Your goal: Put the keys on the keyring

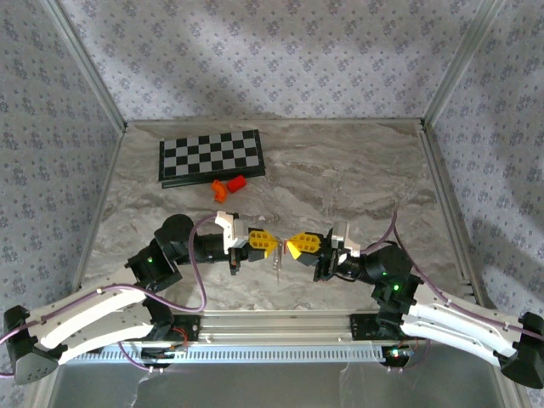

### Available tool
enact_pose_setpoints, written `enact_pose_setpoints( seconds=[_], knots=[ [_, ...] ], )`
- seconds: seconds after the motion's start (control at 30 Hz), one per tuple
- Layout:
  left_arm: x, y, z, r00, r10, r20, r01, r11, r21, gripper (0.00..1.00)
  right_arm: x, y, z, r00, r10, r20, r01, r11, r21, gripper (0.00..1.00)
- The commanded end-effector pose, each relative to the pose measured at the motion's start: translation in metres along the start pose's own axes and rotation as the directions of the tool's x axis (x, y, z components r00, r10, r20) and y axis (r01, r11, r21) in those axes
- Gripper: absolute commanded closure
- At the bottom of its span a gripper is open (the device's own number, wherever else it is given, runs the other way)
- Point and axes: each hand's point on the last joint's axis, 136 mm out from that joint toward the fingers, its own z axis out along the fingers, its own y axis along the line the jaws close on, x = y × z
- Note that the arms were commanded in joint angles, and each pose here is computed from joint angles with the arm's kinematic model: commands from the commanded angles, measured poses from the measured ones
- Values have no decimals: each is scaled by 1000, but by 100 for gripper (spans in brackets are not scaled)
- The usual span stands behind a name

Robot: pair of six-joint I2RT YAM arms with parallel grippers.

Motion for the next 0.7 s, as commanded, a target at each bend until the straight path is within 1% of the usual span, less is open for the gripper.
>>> enact_pose_setpoints(
  seconds=[0.0, 0.67],
  knots=[
    [-26, -7, -3, 997, 43, 66, -45, 999, 26, 100, -8, -2, -1, 999, -7, 34, 6, 1000, 10, 100],
    [-27, -7, -3, 997, 45, 67, -47, 999, 25, 100, -7, 3, 0, 1000, -7, 30, 8, 1000, -16, 100]
  ],
)
